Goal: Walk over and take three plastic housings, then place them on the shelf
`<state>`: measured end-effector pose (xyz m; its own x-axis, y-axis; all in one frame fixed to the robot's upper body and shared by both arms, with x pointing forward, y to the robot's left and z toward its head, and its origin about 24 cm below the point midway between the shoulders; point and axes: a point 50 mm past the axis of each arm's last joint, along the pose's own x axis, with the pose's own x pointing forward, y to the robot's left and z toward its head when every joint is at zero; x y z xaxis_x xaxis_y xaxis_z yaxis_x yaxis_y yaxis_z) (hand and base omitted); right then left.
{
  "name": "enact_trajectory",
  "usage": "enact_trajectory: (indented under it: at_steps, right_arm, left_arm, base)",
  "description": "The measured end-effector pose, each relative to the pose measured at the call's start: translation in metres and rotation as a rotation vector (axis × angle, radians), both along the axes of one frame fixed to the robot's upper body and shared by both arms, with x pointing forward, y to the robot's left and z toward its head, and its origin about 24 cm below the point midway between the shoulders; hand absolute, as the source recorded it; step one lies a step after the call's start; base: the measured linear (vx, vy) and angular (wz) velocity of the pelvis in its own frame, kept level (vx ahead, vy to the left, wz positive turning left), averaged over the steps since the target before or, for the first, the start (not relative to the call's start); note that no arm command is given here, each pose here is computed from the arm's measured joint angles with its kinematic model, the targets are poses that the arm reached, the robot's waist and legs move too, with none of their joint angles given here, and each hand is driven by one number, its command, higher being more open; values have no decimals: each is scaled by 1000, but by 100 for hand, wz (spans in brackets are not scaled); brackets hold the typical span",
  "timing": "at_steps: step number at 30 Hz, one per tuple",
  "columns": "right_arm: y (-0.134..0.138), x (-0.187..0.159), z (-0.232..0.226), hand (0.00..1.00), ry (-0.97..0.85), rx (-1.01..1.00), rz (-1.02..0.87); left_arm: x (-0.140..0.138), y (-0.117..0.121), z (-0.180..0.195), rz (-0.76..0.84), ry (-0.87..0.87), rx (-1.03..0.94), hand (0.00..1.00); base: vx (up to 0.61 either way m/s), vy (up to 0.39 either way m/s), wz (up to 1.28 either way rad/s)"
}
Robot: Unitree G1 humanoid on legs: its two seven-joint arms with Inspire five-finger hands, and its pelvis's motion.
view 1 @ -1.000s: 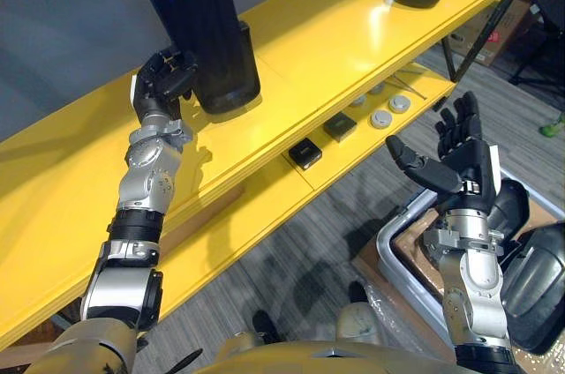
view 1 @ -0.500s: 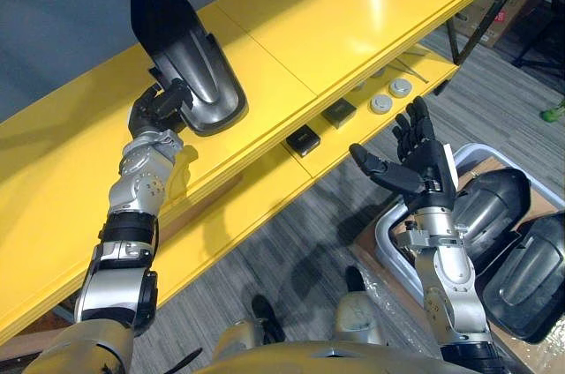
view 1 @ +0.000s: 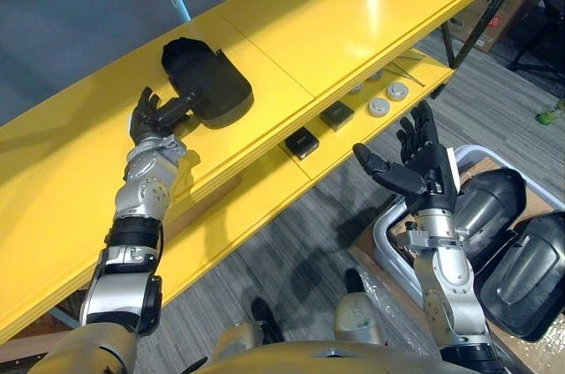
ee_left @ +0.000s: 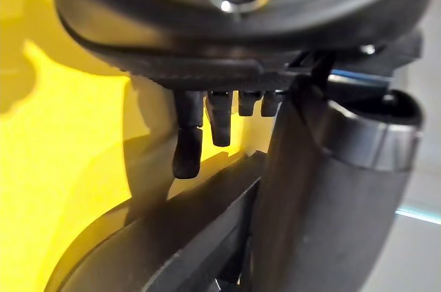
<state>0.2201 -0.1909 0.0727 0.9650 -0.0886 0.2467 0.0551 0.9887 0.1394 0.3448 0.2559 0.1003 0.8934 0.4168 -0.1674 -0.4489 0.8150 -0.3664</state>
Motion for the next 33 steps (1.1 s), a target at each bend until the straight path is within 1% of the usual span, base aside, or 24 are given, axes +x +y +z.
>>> enact_trajectory:
  at_steps: [6, 9, 12, 15, 17, 18, 19, 20, 22, 24, 27, 29, 30, 31, 32, 33]
  right_arm:
    - [10, 0, -2, 100, 10, 10, 33]
    - [11, -1, -4, 100, 13, 20, 36]
    - [16, -2, -5, 100, 12, 30, 53]
    - [20, -2, -4, 100, -1, 42, 58]
    - [22, -1, -2, 100, -21, 27, 56]
    - [22, 0, 0, 100, -26, 9, 56]
    - [24, 3, 3, 100, -44, 6, 62]
    - [25, 4, 5, 100, -55, 6, 63]
    - [25, 9, 13, 100, -94, 6, 57]
    - [24, 11, 16, 100, -116, 11, 47]
    - [22, 10, 21, 100, -156, 6, 38]
    - [21, 10, 21, 100, -159, 9, 30]
    - [21, 10, 21, 100, -159, 10, 23]
    - [19, 9, 20, 100, -156, 11, 17]
    - [16, 8, 19, 100, -150, 23, -3]
    - [15, 7, 18, 100, -149, 27, -7]
  left_arm:
    - [0, 0, 2, 61, -3, -7, 100]
    - [0, 0, 4, 74, -32, -3, 100]
    - [-1, -1, 13, 78, -81, 28, 100]
    - [-2, -7, 39, 30, -204, 33, 100]
    - [-7, -16, 71, -69, -399, -18, 100]
    - [-10, -19, 80, -94, -452, -26, 100]
    - [-16, -23, 97, -127, -561, -25, 100]
    - [-20, -24, 106, -135, -611, -15, 100]
    - [-32, -21, 129, -130, -765, 16, 100]
    - [-38, -13, 138, -93, -825, 46, 100]
    - [-48, 5, 146, 26, -878, 120, 100]
    - [-61, 13, 144, 73, -908, 161, 100]
    - [-77, 14, 136, 79, -940, 186, 100]
    - [-90, 10, 128, 76, -961, 212, 100]
    - [-112, -2, 114, 41, -1015, 219, 100]
    - [-117, -4, 110, 34, -1024, 220, 100]
  base:
    - [0, 0, 0]
    - [0, 0, 0]
    - [4, -3, 2]
    - [1, -13, 15]
    - [-4, -12, 19]
    - [-9, -6, 11]
    - [-10, -2, 5]
    - [-14, -2, 7]
    - [-3, -7, 11]
    - [4, -14, 13]
    - [-40, -25, 9]
    - [-40, -31, 11]
    - [-20, -18, 9]
    - [-11, -10, 4]
    - [0, 0, 0]
    - [0, 0, 0]
